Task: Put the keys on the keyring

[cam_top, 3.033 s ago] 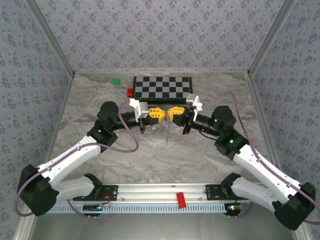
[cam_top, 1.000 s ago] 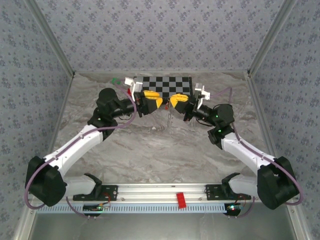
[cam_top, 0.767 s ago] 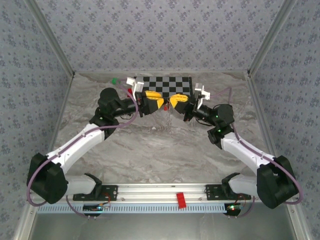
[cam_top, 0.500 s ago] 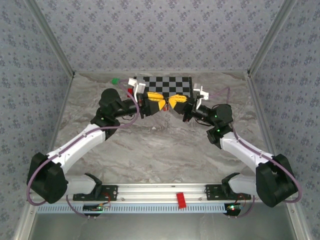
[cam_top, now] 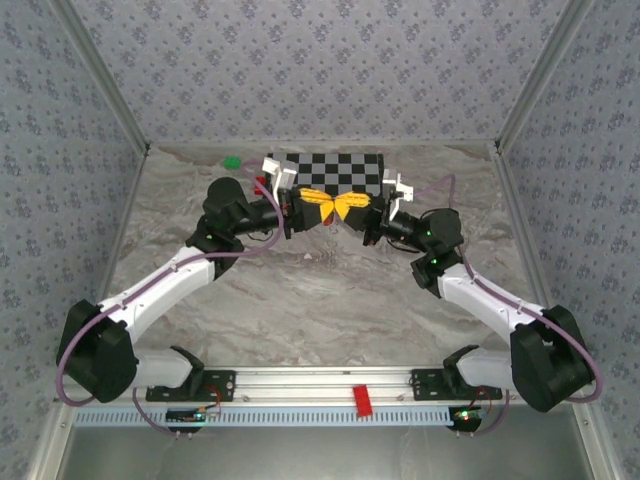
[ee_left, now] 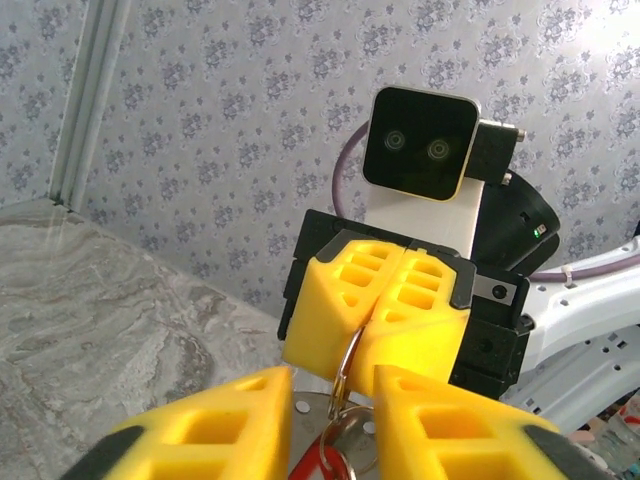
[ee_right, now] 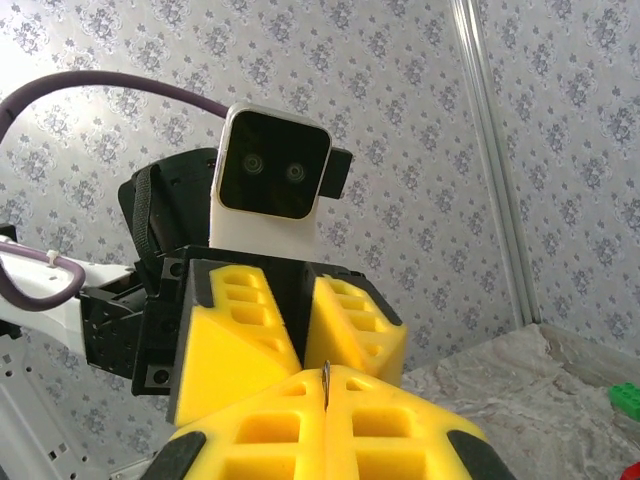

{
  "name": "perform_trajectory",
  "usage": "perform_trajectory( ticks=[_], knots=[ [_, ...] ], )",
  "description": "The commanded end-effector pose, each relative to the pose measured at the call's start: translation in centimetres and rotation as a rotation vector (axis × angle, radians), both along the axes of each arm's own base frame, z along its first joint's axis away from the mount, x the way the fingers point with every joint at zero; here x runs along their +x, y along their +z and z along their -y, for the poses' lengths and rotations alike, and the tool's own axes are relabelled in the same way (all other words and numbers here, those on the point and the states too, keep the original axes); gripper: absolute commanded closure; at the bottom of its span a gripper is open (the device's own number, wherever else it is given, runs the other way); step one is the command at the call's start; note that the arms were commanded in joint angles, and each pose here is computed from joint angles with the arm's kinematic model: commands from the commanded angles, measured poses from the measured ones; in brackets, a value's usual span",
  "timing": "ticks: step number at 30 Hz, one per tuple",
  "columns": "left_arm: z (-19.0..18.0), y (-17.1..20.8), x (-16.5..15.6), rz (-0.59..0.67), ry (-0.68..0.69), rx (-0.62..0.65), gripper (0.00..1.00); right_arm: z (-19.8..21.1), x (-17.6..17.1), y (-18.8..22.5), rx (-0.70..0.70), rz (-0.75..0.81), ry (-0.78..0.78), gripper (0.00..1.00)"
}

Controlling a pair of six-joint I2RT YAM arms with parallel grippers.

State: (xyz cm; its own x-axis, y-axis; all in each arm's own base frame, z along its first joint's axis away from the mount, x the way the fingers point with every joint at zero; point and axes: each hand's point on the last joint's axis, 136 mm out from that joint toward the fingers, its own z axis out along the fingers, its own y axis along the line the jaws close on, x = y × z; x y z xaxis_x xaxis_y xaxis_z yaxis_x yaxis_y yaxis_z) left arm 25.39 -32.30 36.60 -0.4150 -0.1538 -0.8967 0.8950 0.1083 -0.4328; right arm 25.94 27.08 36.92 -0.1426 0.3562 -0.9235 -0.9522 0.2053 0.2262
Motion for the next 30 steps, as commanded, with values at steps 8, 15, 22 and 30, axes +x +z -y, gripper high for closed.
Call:
perform_trajectory(
  ticks=[8, 15, 22, 30],
  knots=[
    [0.2, 1.8, -0.8, 0.082, -0.028, -0.019, 0.98, 0.3, -0.7, 1.5, 0.029, 0.054, 0.009, 1.00],
    [0.1, 1.4, -0.7, 0.111, -0.004, 0.047, 1.00, 1.1, -0.2, 0.0, -0.033, 0.012, -0.032, 0.82],
    [0.2, -1.1, -0.7, 0.166, 0.013, 0.200, 1.00, 2.3, -0.3, -2.4, -0.243, -0.053, -0.140, 0.71],
    [0.5, -5.2, -0.7, 0.233, -0.021, 0.431, 1.00, 3.1, -0.9, -5.4, -0.502, -0.157, -0.169, 0.73]
  ],
)
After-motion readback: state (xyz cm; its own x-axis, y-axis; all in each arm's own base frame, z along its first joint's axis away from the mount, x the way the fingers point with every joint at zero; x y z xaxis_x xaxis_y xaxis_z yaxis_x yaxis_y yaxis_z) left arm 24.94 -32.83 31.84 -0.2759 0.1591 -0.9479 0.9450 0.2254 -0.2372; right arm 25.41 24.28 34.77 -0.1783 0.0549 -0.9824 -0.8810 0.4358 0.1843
